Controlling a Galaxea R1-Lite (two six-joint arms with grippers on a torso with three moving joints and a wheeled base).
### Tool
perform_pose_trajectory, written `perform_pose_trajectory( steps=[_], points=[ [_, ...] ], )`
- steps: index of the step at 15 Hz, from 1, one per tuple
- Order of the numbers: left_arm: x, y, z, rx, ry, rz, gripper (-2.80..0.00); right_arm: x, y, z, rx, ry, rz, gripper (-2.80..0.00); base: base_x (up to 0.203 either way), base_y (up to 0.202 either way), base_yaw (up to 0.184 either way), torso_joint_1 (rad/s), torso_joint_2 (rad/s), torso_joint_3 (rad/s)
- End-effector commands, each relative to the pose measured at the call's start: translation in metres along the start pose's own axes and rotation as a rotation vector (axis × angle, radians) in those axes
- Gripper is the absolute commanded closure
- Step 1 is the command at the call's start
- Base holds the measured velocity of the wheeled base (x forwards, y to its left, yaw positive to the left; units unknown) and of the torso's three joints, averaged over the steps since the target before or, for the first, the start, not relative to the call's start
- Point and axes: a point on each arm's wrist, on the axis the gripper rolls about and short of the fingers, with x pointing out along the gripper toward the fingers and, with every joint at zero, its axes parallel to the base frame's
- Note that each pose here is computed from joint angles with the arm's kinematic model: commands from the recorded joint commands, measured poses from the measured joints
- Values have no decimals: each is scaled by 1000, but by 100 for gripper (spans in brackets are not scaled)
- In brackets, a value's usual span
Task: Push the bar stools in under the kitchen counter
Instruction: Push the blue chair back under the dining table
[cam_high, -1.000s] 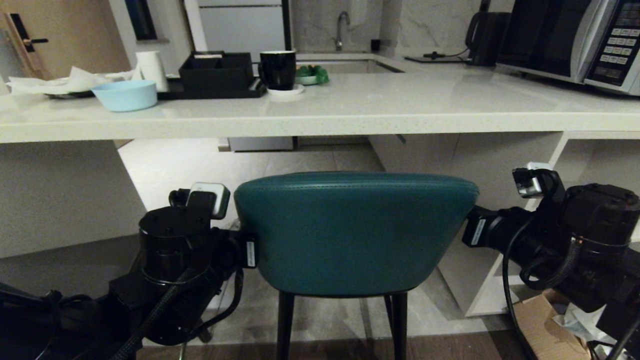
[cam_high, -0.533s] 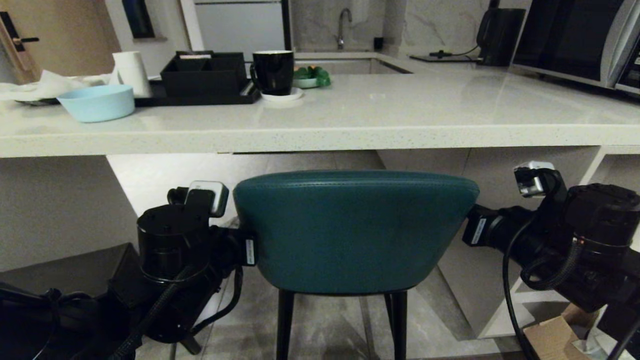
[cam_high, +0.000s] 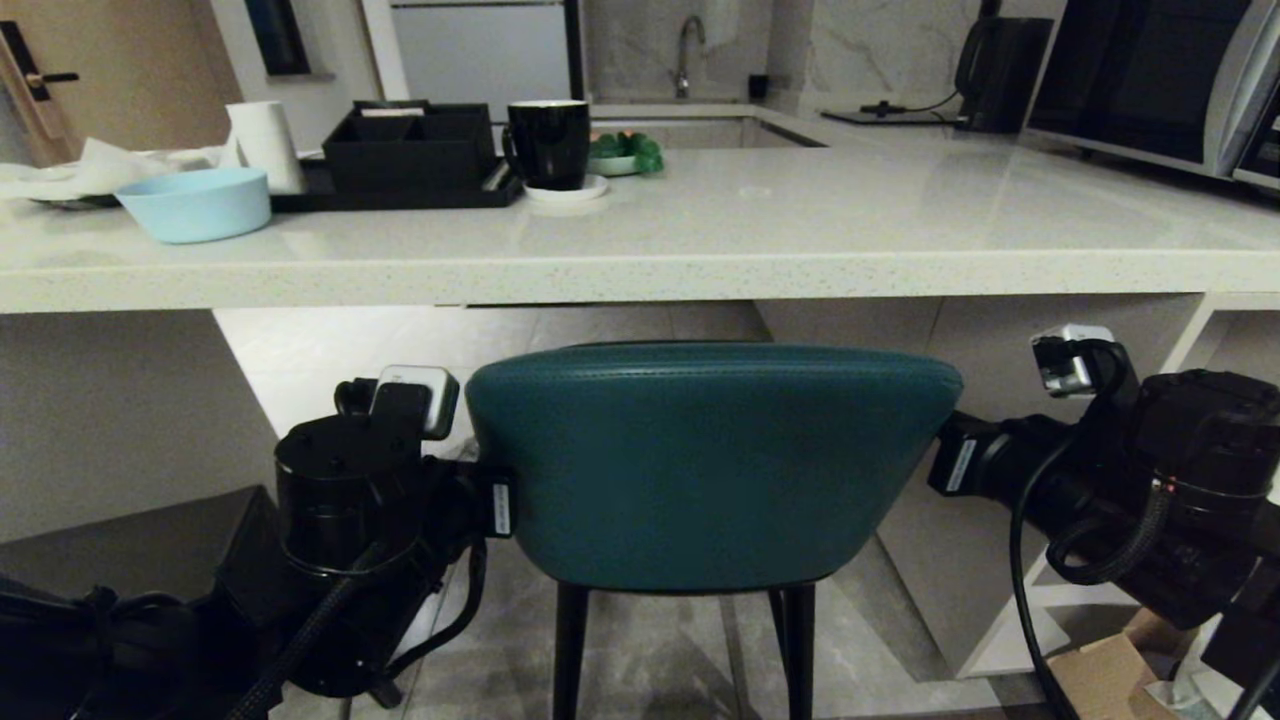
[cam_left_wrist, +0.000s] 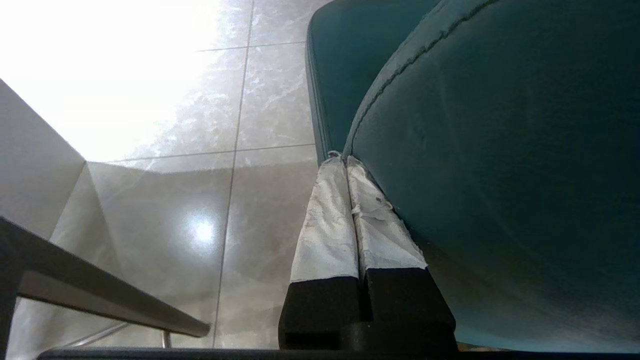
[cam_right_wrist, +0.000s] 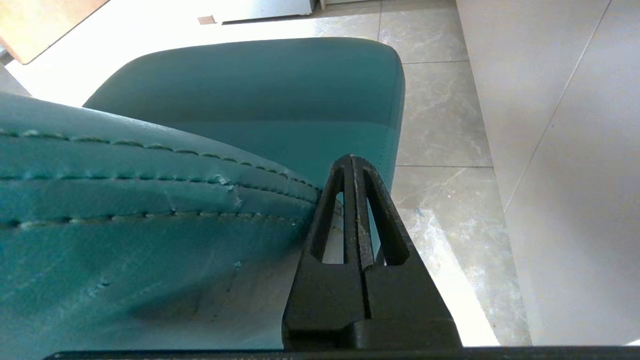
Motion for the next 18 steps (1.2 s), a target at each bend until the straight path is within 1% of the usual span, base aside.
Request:
perform_pose_trajectory(
  steps=[1,4,6,8,10,11,13,14,15,16,18],
  points=[
    [-1,-1,1,-6,-9,2,0,-1,0,0,2,-1,0,0,0,0,0,0,0,0],
    [-10,2,-5,6,12,-14,0,-3,0,-1,2,0,0,0,0,0,0,0,0,0],
    [-15,5,-3,1,1,-8,0,-8,0,5,4,-25,2,0,0,0,0,0,0,0],
    [-34,13,6,-24,-39,-22,0,-25,1,17,9,-78,10,0,0,0,0,0,0,0],
    [-63,30,16,-66,-104,-34,0,-56,-2,26,14,-139,12,0,0,0,0,0,0,0],
    [-75,40,19,-83,-131,-27,0,-71,-4,28,17,-161,6,0,0,0,0,0,0,0],
    [-90,62,25,-120,-189,34,0,-97,-13,30,22,-194,-32,0,0,0,0,0,0,0],
    [-93,72,28,-134,-214,76,0,-107,-17,32,23,-208,-52,0,0,0,0,0,0,0],
    [-100,79,31,-150,-242,102,0,-115,-21,32,24,-219,-79,0,0,0,0,0,0,0],
    [-107,87,31,-164,-265,124,0,-121,-24,29,20,-215,-101,0,0,0,0,0,0,0],
    [-118,99,28,-179,-291,173,0,-130,-27,20,16,-203,-115,0,0,0,0,0,0,0]
  ],
)
